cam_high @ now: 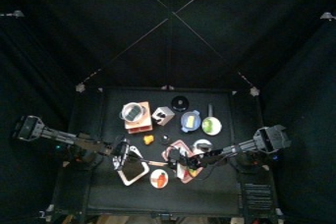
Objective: Cut carrot
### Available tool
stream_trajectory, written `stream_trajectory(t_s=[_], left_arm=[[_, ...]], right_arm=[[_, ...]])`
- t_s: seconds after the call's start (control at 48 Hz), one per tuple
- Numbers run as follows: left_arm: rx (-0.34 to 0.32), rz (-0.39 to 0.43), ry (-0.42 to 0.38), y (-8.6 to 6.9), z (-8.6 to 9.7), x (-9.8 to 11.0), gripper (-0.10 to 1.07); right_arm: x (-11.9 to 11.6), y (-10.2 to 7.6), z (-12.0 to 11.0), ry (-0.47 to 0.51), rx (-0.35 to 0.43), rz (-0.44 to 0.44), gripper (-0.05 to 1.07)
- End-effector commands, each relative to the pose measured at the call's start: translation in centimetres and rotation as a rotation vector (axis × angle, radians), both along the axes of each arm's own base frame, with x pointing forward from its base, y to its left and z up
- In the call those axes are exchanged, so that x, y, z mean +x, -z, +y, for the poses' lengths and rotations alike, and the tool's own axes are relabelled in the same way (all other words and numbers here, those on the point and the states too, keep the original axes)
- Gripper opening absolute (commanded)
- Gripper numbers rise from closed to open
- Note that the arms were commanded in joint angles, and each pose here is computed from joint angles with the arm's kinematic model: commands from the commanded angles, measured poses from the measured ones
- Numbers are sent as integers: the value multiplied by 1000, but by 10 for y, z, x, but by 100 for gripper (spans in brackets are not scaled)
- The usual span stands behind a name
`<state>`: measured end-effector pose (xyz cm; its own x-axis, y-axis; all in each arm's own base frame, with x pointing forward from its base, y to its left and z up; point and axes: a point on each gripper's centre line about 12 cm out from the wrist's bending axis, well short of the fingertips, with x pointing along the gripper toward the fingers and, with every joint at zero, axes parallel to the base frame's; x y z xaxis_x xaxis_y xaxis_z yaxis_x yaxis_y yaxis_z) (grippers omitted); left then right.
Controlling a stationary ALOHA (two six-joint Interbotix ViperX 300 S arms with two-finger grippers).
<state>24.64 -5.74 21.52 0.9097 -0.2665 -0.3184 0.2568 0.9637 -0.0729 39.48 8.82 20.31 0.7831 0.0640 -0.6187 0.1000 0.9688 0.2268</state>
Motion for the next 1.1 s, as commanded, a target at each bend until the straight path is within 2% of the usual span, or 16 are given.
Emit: stream_trajectory(t_s=[0.0, 0.125, 0.312, 0.562, 0.708, 0.875, 1.083], left_arm=[[-25, 14, 27, -5, -13, 2, 15], [-53, 96, 14, 5, -20, 7, 16], [-31, 205, 5, 24, -27, 19, 16], [-18, 304, 50, 42, -53, 30, 16], [12, 395, 31, 58, -52, 29, 16], [14, 419, 30, 65, -54, 28, 15], [-15, 452, 21, 71, -58, 25, 15]], right_arm=[[-5, 4, 17, -17, -20, 33, 32], [-8, 13, 29, -2, -77, 98, 32], [-9, 25, 45, 10, -138, 168, 32], [-9, 44, 59, 14, -103, 226, 32], [-7, 47, 68, -12, -83, 218, 32], [-2, 53, 72, -25, -81, 220, 32], [-1, 57, 75, -34, -82, 223, 32]])
